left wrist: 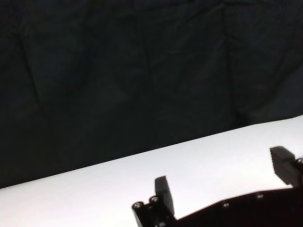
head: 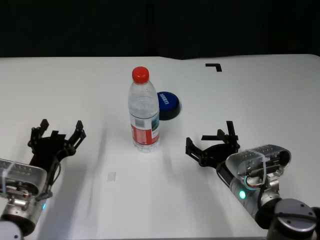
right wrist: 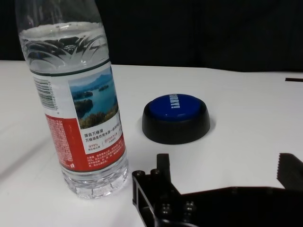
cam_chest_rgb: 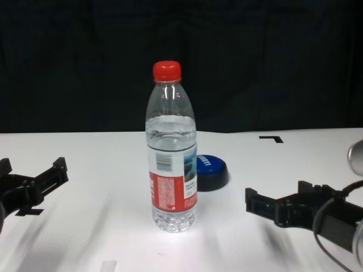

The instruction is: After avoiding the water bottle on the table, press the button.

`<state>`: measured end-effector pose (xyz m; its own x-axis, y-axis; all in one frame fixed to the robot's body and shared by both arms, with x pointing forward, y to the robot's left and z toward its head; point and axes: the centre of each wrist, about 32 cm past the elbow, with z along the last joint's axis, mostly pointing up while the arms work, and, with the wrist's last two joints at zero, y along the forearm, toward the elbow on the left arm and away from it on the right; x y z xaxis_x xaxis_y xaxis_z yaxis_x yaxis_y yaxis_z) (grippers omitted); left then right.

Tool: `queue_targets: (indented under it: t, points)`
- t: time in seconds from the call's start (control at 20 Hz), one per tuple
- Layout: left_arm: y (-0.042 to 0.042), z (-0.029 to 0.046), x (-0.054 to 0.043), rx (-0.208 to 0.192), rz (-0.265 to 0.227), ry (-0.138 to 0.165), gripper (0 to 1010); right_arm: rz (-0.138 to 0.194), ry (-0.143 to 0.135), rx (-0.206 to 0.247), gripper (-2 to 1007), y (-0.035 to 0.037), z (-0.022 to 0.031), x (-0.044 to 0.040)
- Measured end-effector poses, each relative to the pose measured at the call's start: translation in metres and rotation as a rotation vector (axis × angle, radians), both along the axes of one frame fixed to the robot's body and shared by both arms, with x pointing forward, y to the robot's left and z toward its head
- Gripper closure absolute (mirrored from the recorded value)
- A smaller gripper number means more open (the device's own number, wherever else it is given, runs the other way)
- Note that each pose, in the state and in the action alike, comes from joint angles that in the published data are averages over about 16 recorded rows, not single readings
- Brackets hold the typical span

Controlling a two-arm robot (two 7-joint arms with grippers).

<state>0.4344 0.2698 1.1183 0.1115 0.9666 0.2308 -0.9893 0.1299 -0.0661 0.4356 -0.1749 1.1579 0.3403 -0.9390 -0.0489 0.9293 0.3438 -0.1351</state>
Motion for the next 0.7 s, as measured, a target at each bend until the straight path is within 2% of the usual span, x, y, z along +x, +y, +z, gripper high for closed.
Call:
queue_targets:
  t: [0.7]
  points:
    - [0.0,0.0,0.0,0.0,0.0,0.0,7,0.0,0.0,0.0,2,0.0,0.0,0.0]
